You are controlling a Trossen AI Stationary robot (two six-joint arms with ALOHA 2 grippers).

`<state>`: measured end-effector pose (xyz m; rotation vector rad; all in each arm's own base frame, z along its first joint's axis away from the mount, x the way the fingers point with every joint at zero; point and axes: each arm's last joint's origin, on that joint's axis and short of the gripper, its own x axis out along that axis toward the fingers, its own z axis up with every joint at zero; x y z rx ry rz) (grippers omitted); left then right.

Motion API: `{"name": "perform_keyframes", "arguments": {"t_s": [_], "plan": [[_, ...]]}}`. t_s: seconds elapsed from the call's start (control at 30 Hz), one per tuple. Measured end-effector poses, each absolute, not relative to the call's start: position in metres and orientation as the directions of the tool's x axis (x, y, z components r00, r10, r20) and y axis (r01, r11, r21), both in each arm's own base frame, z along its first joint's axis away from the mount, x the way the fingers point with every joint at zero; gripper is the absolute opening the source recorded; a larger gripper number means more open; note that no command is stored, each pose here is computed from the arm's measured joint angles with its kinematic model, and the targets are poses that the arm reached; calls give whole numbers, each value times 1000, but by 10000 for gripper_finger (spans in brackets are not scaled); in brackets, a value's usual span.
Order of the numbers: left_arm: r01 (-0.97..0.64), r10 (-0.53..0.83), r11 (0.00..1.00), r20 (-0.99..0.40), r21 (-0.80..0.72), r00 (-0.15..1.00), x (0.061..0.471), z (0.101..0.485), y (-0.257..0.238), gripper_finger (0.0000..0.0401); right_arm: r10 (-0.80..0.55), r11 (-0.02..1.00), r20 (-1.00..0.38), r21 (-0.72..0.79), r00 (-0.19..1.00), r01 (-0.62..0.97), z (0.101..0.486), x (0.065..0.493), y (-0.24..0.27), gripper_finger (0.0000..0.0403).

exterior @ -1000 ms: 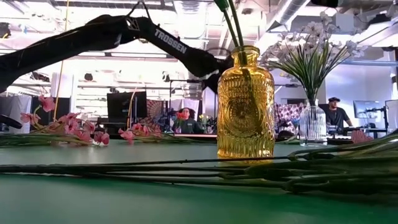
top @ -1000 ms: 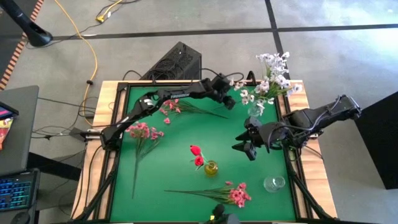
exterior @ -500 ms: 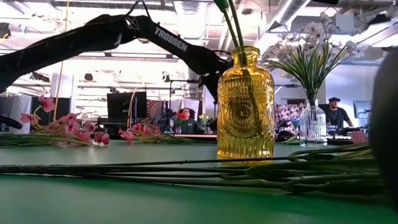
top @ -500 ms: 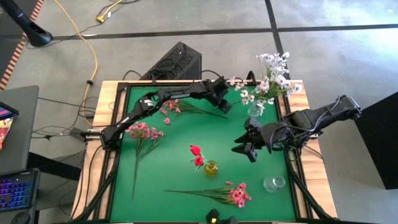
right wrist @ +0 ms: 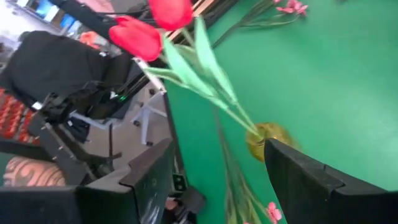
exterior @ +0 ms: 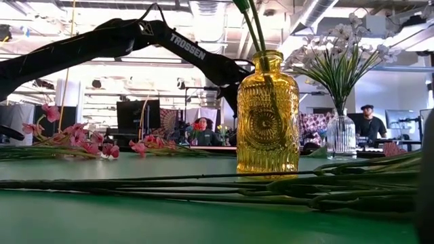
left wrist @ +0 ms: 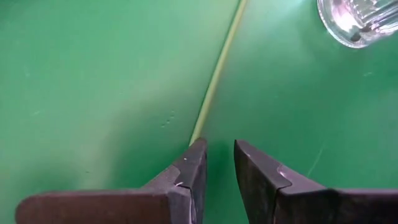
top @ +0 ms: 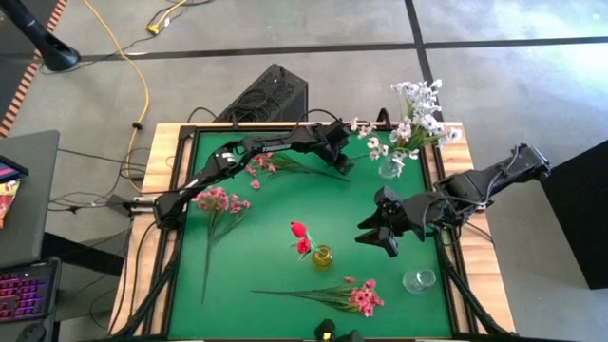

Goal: Sort flowers into vase by color
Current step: Put the top right red tulip into the transparent yellow vase

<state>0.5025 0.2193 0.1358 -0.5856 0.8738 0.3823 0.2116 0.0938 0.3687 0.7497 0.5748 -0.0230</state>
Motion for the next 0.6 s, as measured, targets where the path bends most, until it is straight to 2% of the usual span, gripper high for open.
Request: {"name": "perform_keyframes", "arguments": {"t_s": [0.3,0.47,0.6], "plan": [[-526,75,793,-808,-307,584,502,135,218,68,255,722,-489,670,834,173,370,207,106,276],[-538,125,807,-818,-245,561,504,135,213,15,261,724,-489,669,832,167,370,206,108,276],[-548,135,799,-814,-248,565,504,135,215,2,261,728,-491,666,832,165,370,206,108,276]]}}
